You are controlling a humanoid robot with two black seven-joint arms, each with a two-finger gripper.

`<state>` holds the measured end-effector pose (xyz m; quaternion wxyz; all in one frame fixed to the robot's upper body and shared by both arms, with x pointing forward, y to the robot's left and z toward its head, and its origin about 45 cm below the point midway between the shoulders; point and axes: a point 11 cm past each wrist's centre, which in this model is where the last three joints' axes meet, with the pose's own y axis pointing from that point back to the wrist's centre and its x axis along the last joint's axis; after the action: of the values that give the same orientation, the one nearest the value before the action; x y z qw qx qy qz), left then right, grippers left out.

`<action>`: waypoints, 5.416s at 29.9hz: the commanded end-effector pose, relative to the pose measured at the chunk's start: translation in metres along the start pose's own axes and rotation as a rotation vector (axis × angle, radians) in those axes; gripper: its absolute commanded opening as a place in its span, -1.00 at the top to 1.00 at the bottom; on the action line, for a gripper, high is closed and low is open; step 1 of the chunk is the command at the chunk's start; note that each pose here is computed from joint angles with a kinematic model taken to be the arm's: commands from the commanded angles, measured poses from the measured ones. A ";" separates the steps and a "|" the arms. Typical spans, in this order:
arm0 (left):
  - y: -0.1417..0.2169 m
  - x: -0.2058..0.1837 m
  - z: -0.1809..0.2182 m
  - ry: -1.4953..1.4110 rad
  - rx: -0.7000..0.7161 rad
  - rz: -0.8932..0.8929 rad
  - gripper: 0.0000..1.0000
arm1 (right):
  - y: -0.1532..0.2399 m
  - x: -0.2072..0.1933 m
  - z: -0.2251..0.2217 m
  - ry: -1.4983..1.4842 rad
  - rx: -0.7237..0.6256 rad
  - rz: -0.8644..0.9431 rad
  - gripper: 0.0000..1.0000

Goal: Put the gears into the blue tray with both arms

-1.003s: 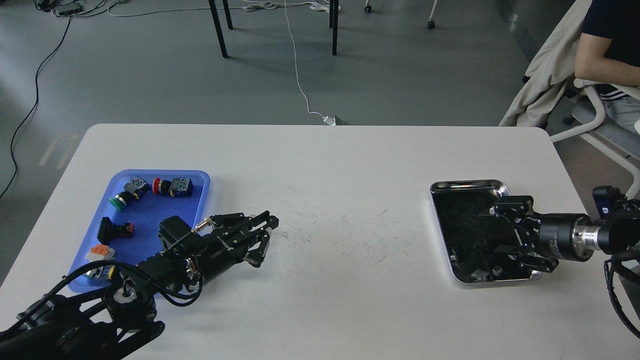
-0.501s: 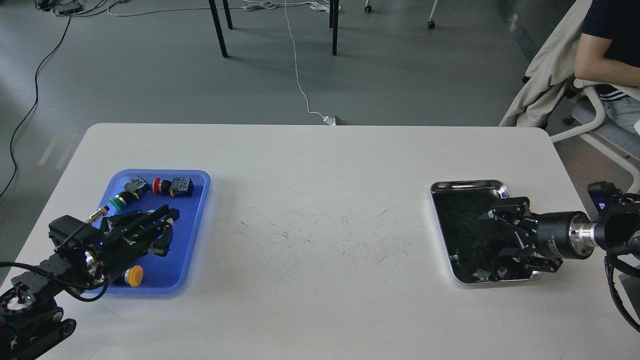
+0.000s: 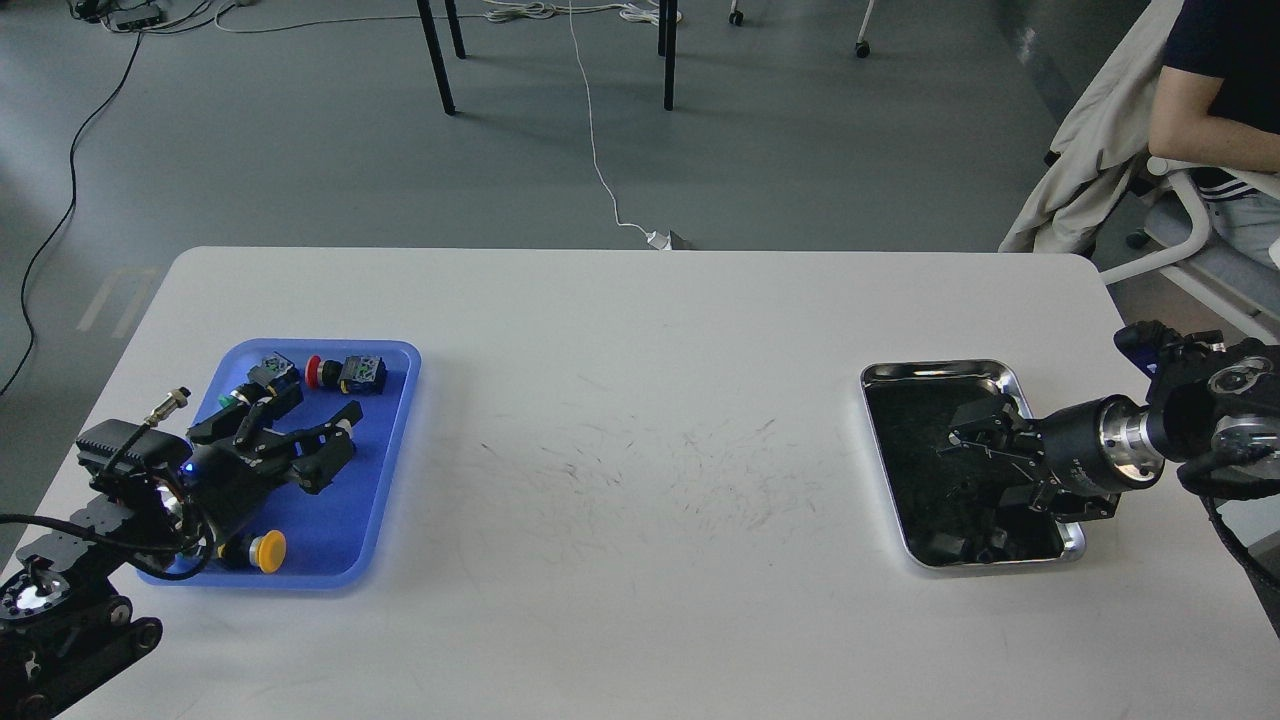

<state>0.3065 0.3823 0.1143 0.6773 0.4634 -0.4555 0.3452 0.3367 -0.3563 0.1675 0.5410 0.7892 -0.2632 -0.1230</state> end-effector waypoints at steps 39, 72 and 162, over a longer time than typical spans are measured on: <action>-0.016 0.037 0.005 0.013 -0.009 0.144 -0.95 | -0.025 0.008 -0.033 0.267 -0.177 -0.009 0.97; -0.030 0.057 0.003 0.132 0.038 0.217 -0.95 | -0.103 -0.112 -0.249 0.306 0.292 -0.144 0.89; 0.009 -0.061 0.158 -0.171 -0.459 -0.190 -0.89 | -0.017 0.048 0.003 -1.222 1.118 0.093 -0.98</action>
<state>0.2278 0.2284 0.0930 0.7567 0.3543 -0.5353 0.1238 0.3802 -0.3798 0.1550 -0.1655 0.7245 -0.5648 -0.3587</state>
